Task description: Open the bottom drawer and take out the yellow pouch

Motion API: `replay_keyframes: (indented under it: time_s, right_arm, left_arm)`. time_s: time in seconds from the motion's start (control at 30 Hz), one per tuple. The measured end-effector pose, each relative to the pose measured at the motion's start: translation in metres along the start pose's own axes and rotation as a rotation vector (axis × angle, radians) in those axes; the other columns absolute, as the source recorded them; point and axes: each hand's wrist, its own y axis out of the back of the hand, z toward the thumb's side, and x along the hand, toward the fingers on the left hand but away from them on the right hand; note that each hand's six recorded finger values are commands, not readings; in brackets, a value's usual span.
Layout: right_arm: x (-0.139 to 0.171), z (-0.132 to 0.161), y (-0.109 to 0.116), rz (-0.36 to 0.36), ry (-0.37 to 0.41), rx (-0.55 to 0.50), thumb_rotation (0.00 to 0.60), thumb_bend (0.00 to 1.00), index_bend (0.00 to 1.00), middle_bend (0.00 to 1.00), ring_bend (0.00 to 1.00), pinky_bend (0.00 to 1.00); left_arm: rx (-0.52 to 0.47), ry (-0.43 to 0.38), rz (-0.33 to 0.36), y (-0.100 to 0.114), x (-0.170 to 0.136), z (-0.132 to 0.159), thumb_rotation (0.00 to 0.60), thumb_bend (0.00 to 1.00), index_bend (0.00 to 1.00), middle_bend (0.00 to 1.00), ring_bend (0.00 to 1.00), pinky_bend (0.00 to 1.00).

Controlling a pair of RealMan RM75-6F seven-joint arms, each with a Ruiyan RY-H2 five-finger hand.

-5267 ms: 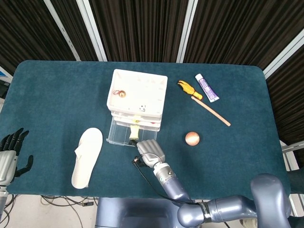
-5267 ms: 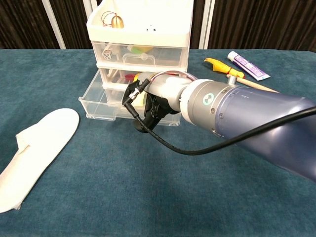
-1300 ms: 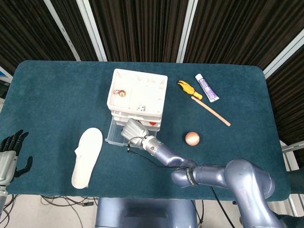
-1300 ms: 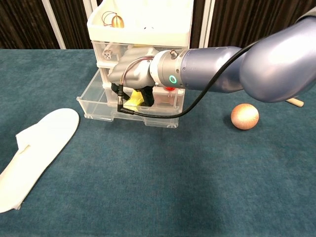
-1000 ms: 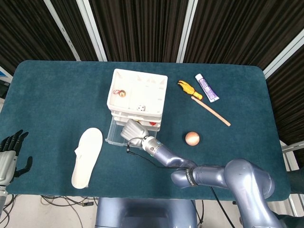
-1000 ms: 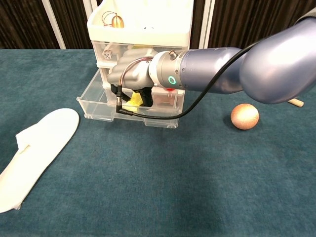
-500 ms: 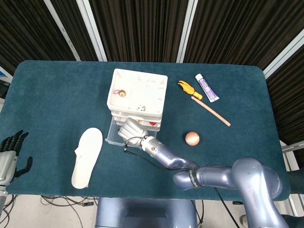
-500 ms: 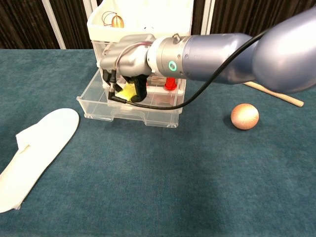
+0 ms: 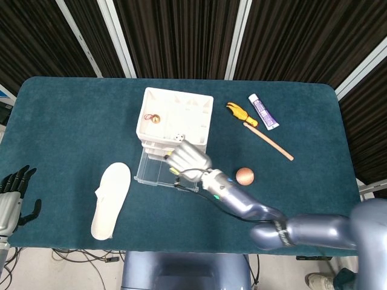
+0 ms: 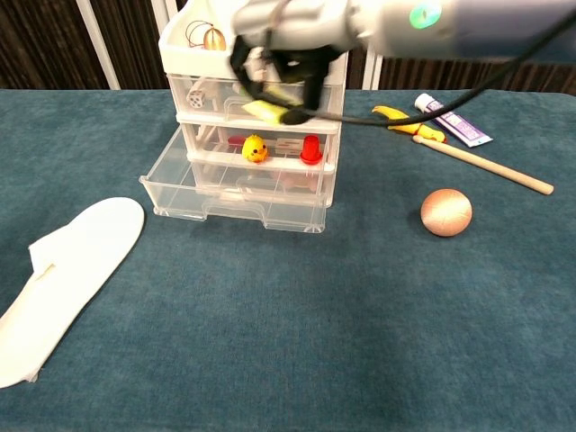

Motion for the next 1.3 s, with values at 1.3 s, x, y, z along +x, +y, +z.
replay_keyframes:
  time_s: [1.3]
  right_arm:
    - [0.033,-0.025,-0.151,0.367,-0.11,-0.022,0.6,0.26,0.24,1.0,1.0,1.0]
  left_arm:
    - [0.003,-0.002,-0.006,0.0,0.0,0.0,0.6,0.47,0.06,0.0,0.0,0.0]
